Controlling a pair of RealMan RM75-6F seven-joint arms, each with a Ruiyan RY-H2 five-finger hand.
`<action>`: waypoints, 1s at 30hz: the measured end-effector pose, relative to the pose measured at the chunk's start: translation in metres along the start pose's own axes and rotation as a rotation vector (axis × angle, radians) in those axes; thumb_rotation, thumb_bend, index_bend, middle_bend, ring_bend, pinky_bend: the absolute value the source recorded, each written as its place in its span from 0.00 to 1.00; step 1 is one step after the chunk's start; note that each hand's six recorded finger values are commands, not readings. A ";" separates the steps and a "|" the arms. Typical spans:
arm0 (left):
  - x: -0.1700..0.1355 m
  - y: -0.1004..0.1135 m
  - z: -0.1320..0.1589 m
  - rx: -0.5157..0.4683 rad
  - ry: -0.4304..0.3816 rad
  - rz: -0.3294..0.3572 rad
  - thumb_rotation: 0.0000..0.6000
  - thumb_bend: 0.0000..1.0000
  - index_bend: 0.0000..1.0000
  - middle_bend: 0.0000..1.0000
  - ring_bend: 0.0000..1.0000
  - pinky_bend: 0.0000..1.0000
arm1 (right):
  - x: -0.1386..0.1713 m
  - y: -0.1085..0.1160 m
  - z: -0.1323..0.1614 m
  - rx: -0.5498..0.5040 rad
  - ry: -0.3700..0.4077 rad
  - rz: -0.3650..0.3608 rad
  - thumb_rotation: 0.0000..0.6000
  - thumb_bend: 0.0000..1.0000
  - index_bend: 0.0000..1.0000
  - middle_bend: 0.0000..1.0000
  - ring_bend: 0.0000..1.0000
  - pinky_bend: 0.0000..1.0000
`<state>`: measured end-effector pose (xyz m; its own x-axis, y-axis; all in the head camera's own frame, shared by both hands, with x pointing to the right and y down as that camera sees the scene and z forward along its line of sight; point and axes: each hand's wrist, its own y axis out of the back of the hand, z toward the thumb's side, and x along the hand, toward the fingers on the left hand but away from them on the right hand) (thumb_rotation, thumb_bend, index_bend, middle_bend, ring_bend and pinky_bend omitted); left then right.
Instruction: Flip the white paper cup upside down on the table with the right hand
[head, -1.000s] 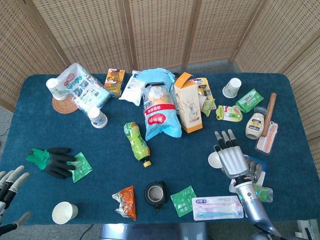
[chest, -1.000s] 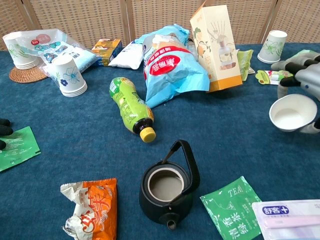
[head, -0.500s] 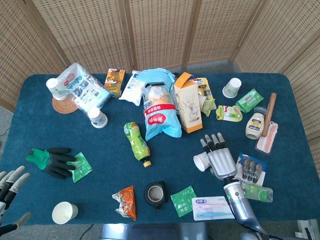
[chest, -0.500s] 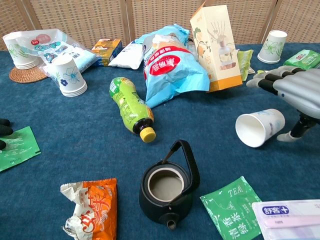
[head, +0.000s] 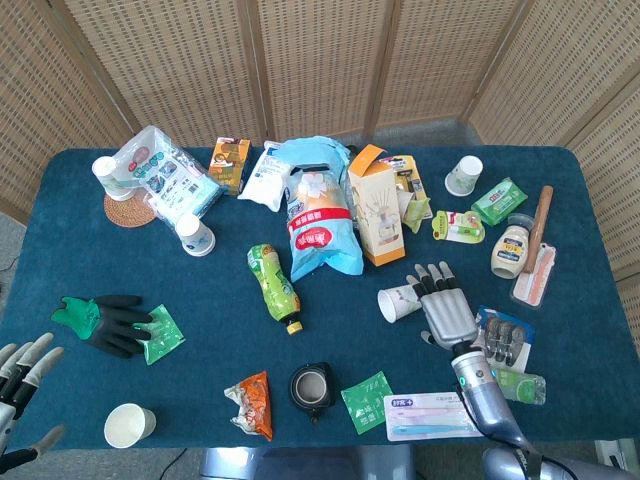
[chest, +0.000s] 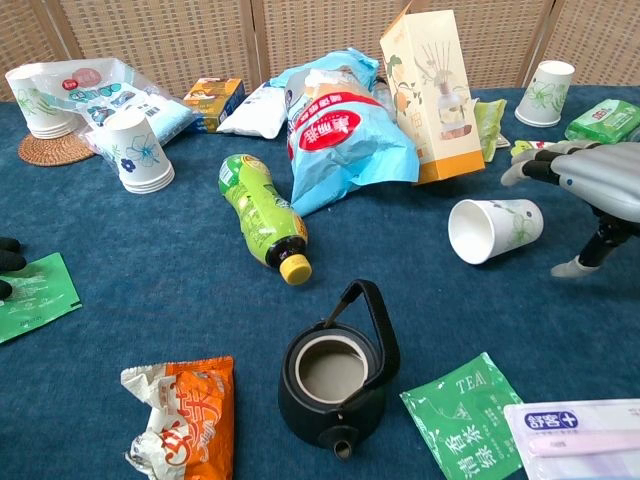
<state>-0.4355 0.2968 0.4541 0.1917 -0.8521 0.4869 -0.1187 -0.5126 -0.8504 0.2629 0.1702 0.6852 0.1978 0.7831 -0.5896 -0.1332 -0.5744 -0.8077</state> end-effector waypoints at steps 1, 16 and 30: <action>0.000 0.000 0.000 0.000 0.001 0.001 1.00 0.27 0.00 0.00 0.00 0.00 | -0.003 0.000 -0.003 -0.004 -0.001 0.006 1.00 0.14 0.19 0.00 0.00 0.00; 0.001 -0.002 0.000 0.006 0.003 -0.008 1.00 0.27 0.00 0.00 0.00 0.00 | -0.030 0.014 -0.036 -0.068 -0.044 0.041 1.00 0.14 0.24 0.00 0.00 0.00; 0.002 -0.002 -0.001 0.002 0.008 -0.010 1.00 0.27 0.00 0.00 0.00 0.00 | -0.039 0.003 -0.029 -0.098 -0.050 0.070 1.00 0.14 0.27 0.00 0.00 0.00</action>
<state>-0.4357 0.2957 0.4568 0.1852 -0.8478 0.4969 -0.1151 -0.5209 -0.8459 0.2825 0.1312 0.7056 0.1425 0.7499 -0.6461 -0.0494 -0.6465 -0.7613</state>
